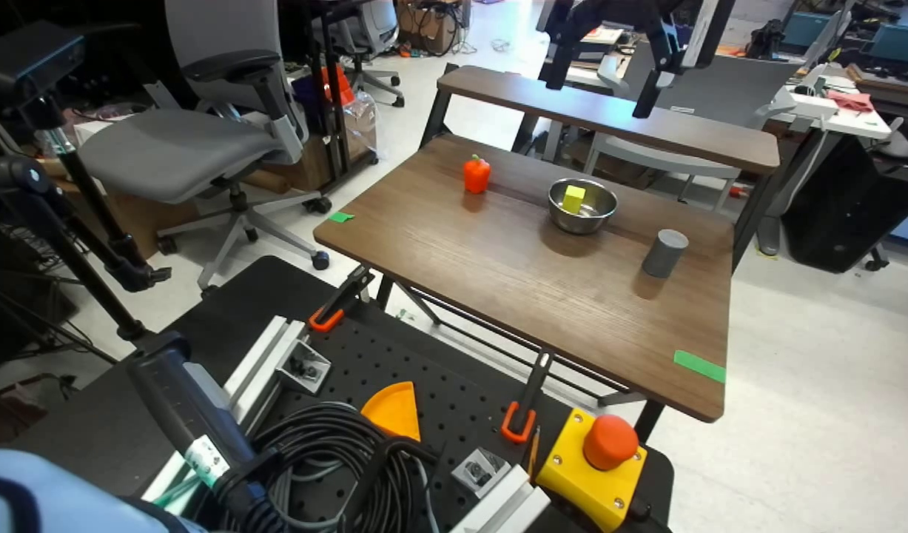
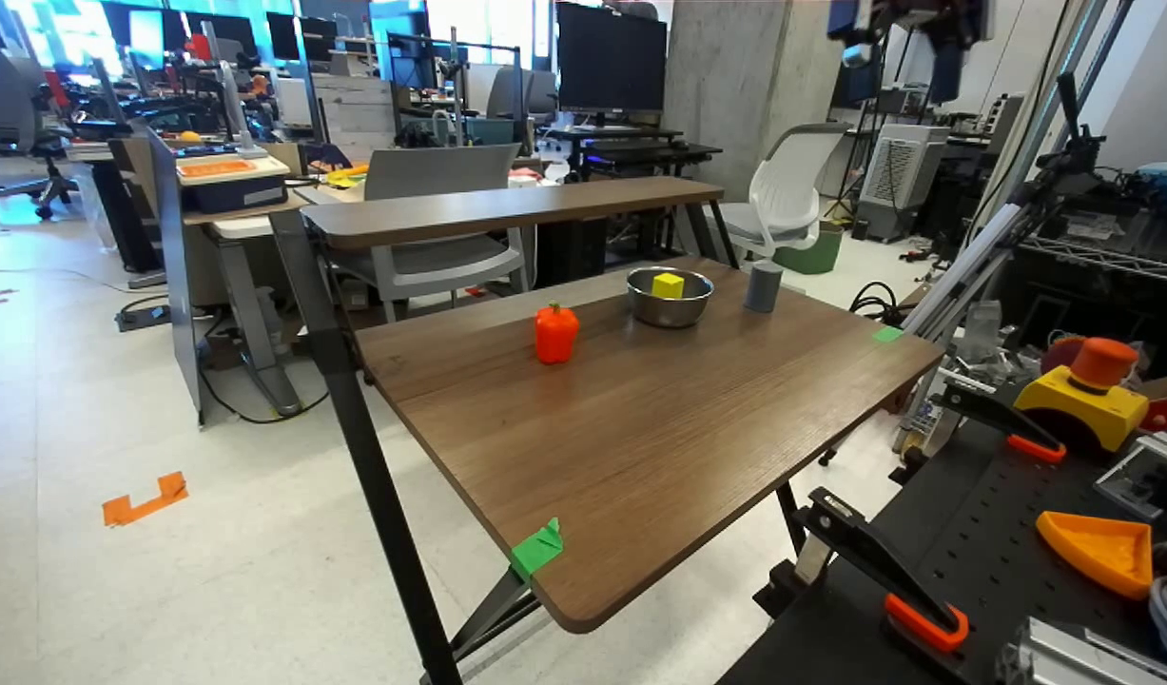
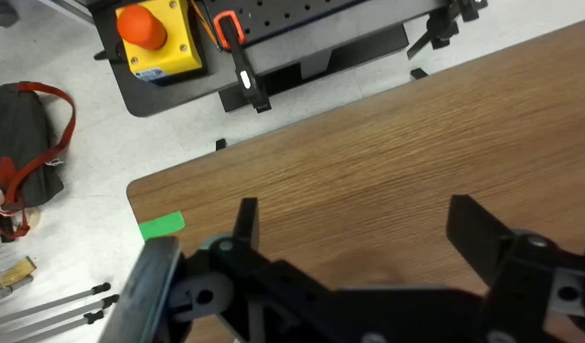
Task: Take the yellow block out of the silver bowl and place it on the left side of the table
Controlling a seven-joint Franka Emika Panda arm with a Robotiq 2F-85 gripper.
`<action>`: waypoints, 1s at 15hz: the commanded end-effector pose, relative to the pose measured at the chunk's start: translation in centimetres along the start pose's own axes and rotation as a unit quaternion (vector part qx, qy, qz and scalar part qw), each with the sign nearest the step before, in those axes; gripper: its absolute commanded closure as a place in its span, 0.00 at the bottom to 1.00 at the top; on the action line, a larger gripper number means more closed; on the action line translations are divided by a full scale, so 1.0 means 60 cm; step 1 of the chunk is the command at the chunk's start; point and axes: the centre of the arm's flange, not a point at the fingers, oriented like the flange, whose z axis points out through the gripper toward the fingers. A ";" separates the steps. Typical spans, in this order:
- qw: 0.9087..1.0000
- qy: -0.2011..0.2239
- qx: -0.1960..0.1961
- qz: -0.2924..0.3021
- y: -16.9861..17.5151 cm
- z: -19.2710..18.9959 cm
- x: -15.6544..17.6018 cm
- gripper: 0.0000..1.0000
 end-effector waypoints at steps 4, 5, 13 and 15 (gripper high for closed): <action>0.995 0.057 -0.078 0.033 -0.103 0.063 0.226 0.00; 0.994 0.065 -0.083 0.037 -0.115 0.074 0.249 0.00; 0.994 0.073 -0.063 0.054 -0.173 0.131 0.368 0.00; 0.994 0.070 -0.065 0.049 -0.189 0.150 0.383 0.00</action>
